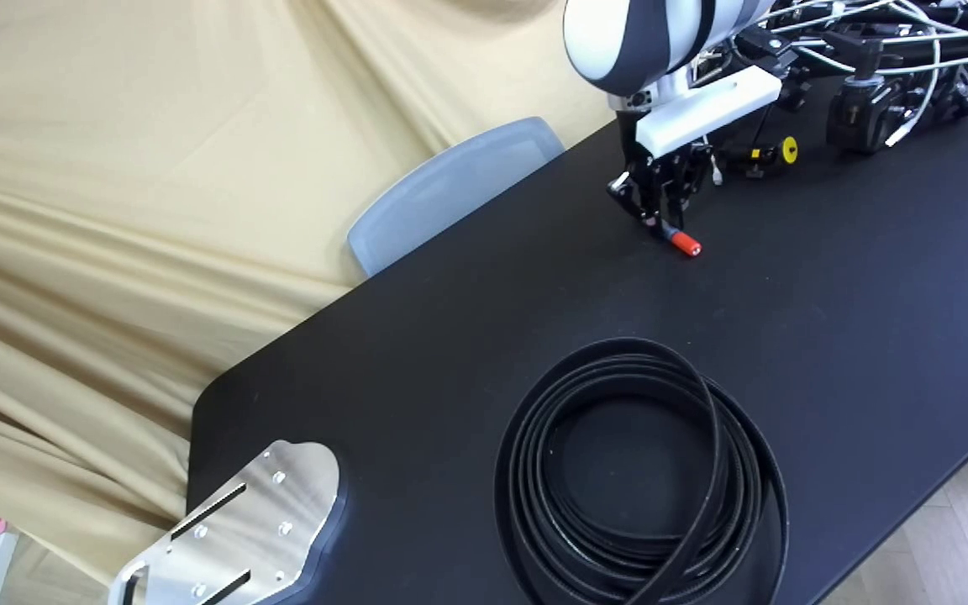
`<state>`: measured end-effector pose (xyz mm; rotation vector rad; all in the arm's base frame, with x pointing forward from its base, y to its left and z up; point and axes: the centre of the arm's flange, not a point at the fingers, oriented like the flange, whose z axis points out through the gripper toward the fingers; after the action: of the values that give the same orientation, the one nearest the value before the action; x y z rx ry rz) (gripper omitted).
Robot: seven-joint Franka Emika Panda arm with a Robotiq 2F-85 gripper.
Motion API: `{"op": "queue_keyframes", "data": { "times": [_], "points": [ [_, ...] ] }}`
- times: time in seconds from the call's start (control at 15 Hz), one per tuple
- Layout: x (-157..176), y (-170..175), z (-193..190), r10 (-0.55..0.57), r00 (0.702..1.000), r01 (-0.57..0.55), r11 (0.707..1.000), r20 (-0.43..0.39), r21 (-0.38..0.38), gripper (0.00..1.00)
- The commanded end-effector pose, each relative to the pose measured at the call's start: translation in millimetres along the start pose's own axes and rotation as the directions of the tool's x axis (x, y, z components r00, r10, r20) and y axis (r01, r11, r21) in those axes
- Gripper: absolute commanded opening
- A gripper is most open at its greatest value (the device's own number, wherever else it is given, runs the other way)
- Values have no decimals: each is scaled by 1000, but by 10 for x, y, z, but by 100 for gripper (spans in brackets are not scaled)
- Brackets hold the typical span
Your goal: Move the marker backward slightly to the left
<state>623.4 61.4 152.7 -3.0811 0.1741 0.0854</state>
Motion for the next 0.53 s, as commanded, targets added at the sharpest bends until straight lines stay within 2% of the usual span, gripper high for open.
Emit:
{"op": "queue_keyframes", "data": {
  "times": [0.0, 0.13, 0.47],
  "points": [
    [83, 16, -3, 3, 1000, -3, 1000, 13, -14, 1],
    [78, 21, -39, 4, 1000, -4, 1000, 13, -15, 5],
    [43, -107, -328, -19, 1000, 19, 1000, -8, -22, 5]
  ]
}}
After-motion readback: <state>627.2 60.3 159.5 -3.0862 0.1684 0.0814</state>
